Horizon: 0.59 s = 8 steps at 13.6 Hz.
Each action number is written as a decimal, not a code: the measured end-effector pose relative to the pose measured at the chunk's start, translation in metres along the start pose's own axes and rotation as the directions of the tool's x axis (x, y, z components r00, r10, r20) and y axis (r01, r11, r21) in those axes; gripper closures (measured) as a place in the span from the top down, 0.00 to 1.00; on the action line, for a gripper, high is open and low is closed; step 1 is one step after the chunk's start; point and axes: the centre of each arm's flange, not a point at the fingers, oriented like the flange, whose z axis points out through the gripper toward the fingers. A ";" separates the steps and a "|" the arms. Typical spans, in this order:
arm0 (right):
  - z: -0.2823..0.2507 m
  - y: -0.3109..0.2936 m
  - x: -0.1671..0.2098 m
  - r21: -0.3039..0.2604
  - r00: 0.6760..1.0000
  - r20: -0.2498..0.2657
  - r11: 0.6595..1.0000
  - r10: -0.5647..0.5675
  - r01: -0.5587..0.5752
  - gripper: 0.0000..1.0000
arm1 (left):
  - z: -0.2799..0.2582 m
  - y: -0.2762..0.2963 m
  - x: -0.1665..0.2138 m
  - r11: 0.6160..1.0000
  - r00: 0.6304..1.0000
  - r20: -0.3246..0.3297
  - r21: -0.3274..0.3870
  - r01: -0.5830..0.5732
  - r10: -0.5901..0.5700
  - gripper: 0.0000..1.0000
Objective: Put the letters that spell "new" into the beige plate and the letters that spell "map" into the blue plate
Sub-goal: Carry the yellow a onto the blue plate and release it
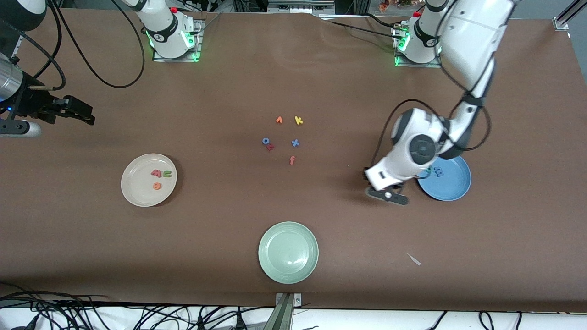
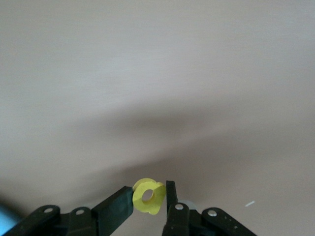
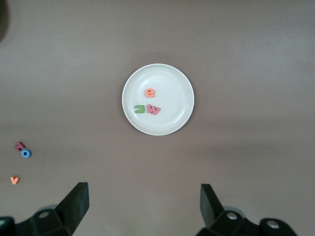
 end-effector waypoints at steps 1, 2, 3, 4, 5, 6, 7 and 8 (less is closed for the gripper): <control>0.000 0.000 0.000 0.000 1.000 0.000 1.000 0.000 0.000 1.00 | -0.007 -0.030 -0.009 1.000 1.000 0.007 0.002 -0.017 0.017 0.33; 0.000 0.000 0.000 0.000 1.000 0.000 1.000 0.000 0.000 1.00 | -0.007 -0.057 -0.021 1.000 0.999 0.019 0.001 -0.027 0.027 0.33; 0.000 0.000 0.000 0.000 1.000 0.000 1.000 0.000 0.000 1.00 | -0.004 -0.081 -0.032 1.000 0.999 0.035 0.001 -0.030 0.030 0.33; 0.000 0.000 0.000 0.000 1.000 0.000 1.000 0.000 0.000 1.00 | 0.002 -0.103 -0.042 0.999 0.998 0.053 0.004 -0.032 0.031 0.33; 0.000 0.000 0.000 0.000 1.000 0.000 1.000 0.000 0.000 1.00 | 0.008 -0.120 -0.052 0.999 0.997 0.071 0.013 -0.029 0.028 0.33; 0.000 0.000 0.000 0.000 1.000 0.000 1.000 0.000 0.000 1.00 | 0.013 -0.135 -0.060 0.999 0.996 0.087 0.023 -0.026 0.024 0.33; 0.000 0.000 0.000 0.000 1.000 0.000 1.000 0.000 0.000 1.00 | 0.017 -0.144 -0.066 0.999 0.995 0.098 0.031 -0.022 0.019 0.33; 0.000 0.000 0.000 0.000 1.000 0.000 1.000 0.000 0.000 1.00 | 0.020 -0.150 -0.070 0.999 0.994 0.105 0.037 -0.021 0.017 0.33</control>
